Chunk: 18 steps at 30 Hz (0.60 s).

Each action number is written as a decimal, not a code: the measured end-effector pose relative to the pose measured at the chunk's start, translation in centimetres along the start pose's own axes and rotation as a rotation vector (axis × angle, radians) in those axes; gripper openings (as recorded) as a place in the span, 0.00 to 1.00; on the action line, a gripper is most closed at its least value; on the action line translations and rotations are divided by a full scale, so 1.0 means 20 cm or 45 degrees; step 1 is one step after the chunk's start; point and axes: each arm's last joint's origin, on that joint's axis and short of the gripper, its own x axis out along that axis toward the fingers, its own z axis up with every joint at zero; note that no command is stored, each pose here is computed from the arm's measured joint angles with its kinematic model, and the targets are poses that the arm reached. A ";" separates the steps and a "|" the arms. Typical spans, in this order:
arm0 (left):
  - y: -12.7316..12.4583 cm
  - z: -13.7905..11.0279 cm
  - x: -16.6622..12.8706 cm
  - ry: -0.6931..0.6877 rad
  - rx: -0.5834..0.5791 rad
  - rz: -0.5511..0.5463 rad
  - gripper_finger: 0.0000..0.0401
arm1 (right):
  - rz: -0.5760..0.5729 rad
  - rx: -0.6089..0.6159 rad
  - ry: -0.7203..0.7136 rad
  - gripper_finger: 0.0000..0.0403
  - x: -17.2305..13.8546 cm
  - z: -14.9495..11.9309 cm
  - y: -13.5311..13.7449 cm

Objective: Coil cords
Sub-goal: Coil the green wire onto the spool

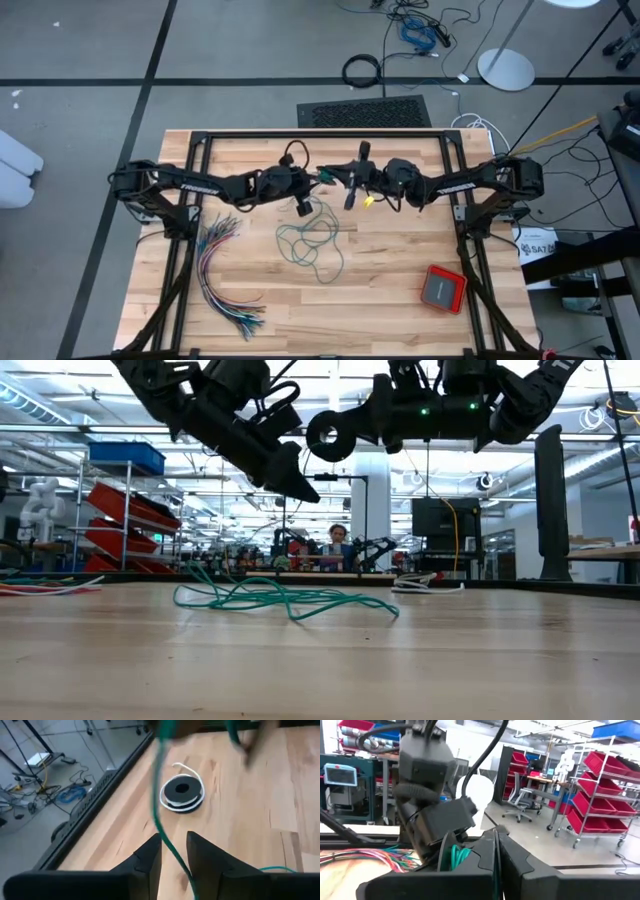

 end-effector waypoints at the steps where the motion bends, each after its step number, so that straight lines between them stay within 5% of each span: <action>1: 0.00 -0.01 0.00 0.001 -0.017 0.000 0.25 | -0.002 -0.002 -0.002 0.00 0.00 0.00 0.00; 10: -0.03 -0.15 -0.02 0.065 -0.065 0.033 0.25 | -0.015 -0.008 0.007 0.00 0.00 0.00 -0.02; 18: -0.10 -0.16 -0.08 0.060 0.078 0.194 0.25 | -0.019 -0.010 0.052 0.00 0.00 -0.02 -0.04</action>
